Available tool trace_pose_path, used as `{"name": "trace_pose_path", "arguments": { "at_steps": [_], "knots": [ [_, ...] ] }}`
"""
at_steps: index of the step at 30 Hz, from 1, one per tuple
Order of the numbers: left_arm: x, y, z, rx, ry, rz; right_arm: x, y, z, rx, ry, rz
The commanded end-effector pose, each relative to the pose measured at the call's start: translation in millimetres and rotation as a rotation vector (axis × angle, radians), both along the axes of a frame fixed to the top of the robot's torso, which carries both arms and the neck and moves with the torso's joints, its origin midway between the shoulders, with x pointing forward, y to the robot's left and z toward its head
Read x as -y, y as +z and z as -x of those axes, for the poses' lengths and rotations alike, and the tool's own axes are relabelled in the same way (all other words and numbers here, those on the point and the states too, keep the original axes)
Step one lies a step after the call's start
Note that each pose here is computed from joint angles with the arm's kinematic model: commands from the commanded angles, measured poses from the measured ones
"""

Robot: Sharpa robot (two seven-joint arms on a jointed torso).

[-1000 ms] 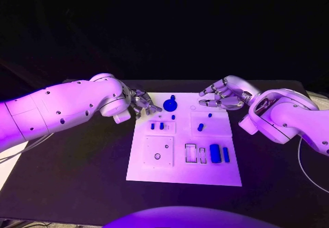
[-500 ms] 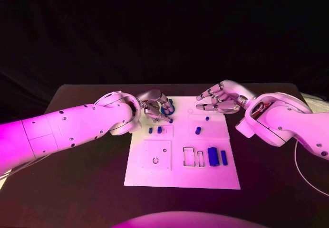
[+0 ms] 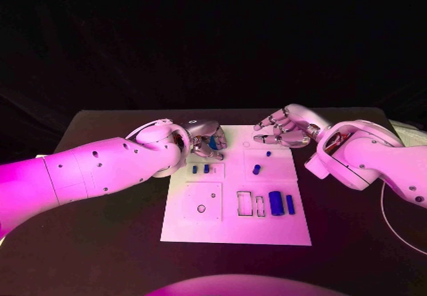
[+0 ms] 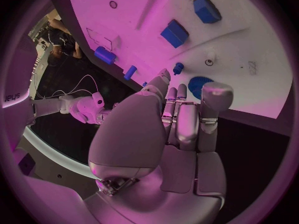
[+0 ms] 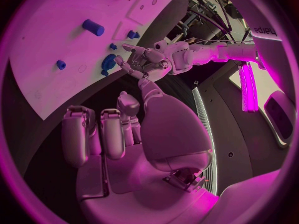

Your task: Assemble the parts on the task board

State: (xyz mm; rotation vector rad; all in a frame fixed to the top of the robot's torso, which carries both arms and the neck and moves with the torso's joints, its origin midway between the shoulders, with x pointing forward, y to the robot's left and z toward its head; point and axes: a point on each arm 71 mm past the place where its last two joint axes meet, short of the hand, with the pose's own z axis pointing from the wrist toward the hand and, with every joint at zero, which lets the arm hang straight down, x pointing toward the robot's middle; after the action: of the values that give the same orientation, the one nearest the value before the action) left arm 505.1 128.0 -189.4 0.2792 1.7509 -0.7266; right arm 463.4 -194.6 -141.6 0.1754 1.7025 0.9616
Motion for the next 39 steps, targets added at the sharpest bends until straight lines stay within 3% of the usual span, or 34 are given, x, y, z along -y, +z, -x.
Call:
{"name": "trace_pose_path", "arguments": {
  "at_steps": [1, 19, 39],
  "knots": [
    [2.3, -4.0, -2.7, 0.023, 0.015, -0.103, -1.7, 0.0, 0.6, 0.007, 0.014, 0.004],
    [14.7, -18.3, -7.8, -0.027, 0.005, -0.152, -3.1, -0.1, 0.5, 0.007, 0.017, 0.003],
    [19.5, -21.6, -5.3, -0.056, -0.016, -0.161, -4.5, -0.2, 0.7, 0.005, 0.021, 0.003]
  ]
}}
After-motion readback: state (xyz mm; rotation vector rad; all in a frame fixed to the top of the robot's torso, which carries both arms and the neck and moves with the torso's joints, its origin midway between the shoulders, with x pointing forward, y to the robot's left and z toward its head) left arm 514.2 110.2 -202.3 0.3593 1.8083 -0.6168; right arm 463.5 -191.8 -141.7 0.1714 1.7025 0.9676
